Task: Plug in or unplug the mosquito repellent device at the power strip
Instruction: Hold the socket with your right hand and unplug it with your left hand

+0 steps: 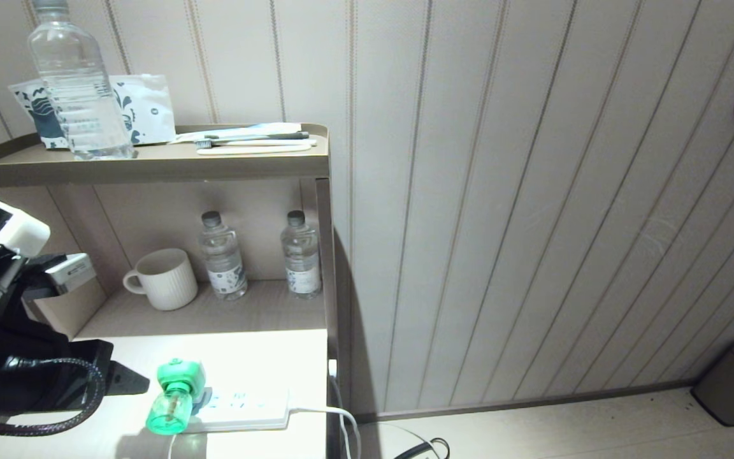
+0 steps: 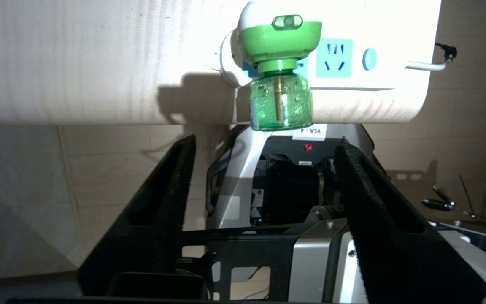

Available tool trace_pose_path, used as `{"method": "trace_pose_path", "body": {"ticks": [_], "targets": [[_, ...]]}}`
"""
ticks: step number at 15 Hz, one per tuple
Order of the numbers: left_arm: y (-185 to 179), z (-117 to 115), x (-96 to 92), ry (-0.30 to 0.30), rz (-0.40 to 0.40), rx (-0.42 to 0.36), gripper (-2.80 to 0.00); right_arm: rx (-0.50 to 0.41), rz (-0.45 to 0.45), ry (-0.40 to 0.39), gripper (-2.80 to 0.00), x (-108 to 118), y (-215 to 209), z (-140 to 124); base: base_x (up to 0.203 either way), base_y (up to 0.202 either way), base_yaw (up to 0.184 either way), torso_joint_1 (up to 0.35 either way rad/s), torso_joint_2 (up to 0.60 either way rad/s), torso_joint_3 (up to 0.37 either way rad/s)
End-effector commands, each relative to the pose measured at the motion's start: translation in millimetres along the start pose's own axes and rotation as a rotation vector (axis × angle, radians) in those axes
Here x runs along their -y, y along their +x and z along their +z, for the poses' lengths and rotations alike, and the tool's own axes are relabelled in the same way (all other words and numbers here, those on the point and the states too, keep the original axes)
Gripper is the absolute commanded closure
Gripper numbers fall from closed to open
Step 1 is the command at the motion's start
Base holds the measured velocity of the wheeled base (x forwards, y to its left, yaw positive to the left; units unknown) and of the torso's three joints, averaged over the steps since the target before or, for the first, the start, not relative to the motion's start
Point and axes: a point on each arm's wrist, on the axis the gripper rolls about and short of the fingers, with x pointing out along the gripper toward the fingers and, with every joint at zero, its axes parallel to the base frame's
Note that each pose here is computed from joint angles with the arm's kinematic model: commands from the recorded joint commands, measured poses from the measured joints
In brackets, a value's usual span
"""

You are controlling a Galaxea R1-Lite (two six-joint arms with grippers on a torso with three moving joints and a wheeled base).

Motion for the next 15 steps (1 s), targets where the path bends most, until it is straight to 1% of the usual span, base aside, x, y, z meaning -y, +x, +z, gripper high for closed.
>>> {"method": "trace_pose_path", "body": {"ticks": [1,4,6,7,9,11,13,15], "targets": [[-12,-13,-6.0,0.003,-0.008,0.036,0.00,-0.001,0.000,0.000,0.00,0,0,0,0.000,0.000,0.000,0.000,0.00,0.000],[-15,-26,-14.4,-0.004,-0.002,0.065,0.00,-0.001,0.000,0.000,0.00,0,0,0,0.000,0.000,0.000,0.000,0.00,0.000],[-20,-36,-22.2,-0.035,0.000,0.117,0.00,-0.001,0.000,0.000,0.00,0,0,0,0.000,0.000,0.000,0.000,0.00,0.000],[-23,-45,-27.8,-0.050,0.005,0.154,0.00,0.000,0.000,0.000,0.00,0,0,0,0.000,0.000,0.000,0.000,0.00,0.000],[-30,-66,-38.6,-0.059,0.019,0.254,0.00,-0.001,0.000,0.000,0.00,0,0,0,0.000,0.000,0.000,0.000,0.00,0.000],[-34,-94,-48.4,-0.057,0.048,0.362,0.00,-0.001,0.000,0.000,0.00,0,0,0,0.000,0.000,0.000,0.000,0.00,0.000],[-35,-118,-53.6,-0.055,0.068,0.481,0.00,-0.001,0.000,0.000,0.00,0,0,0,0.000,0.000,0.000,0.000,0.00,0.000],[-28,-144,-57.1,-0.042,0.077,0.561,0.00,-0.001,0.000,0.000,0.00,0,0,0,0.000,0.000,0.000,0.000,0.00,0.000]]}}
